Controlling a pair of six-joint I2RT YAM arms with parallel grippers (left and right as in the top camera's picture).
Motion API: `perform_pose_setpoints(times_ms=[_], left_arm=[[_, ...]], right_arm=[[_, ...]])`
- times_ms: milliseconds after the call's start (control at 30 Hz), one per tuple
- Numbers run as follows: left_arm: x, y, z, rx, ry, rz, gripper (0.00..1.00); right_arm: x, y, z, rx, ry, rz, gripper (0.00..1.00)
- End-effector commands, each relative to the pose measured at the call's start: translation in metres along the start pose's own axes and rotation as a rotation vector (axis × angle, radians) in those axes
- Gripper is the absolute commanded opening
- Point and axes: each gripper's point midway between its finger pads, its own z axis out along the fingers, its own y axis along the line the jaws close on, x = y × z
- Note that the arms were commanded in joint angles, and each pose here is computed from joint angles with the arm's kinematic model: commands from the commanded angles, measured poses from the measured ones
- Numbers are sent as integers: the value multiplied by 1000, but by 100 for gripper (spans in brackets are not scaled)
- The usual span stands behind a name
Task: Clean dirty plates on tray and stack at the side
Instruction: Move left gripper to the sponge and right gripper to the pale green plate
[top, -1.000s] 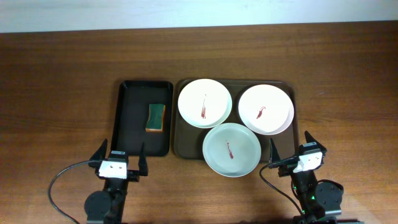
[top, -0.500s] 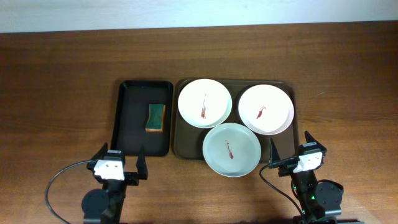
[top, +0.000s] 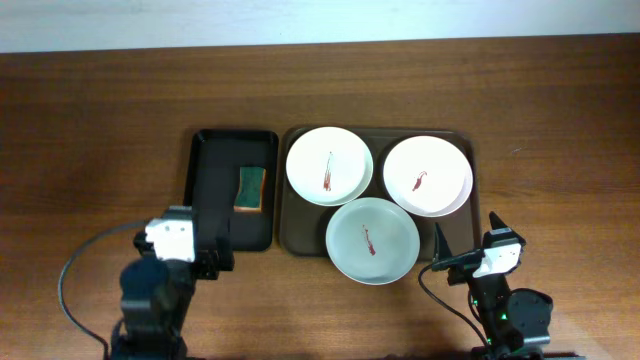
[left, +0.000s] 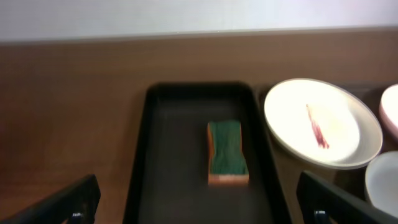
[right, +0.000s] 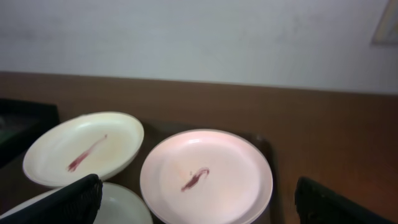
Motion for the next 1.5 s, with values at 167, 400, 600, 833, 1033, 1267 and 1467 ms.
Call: perform_pose_setpoints(times_ms=[167, 400, 600, 833, 1033, 1267, 1467], left_arm=[[-26, -4, 25, 27, 171, -20, 99], [-45, -9, 43, 59, 250, -28, 99], [-46, -10, 43, 65, 375, -37, 99], [-14, -14, 27, 86, 528, -54, 99], [-30, -18, 39, 107, 453, -53, 99], [-25, -16, 89, 108, 447, -52, 100], [25, -25, 129, 128, 595, -32, 94]], right_arm=[[-25, 4, -21, -2, 87, 174, 99], [-44, 6, -27, 6, 221, 192, 99], [-53, 12, -21, -15, 431, 218, 99], [-55, 11, -7, -15, 699, 178, 99], [-42, 21, 11, -70, 800, 215, 99], [-21, 23, 20, -84, 892, 238, 99], [-3, 22, 27, -76, 969, 248, 96]])
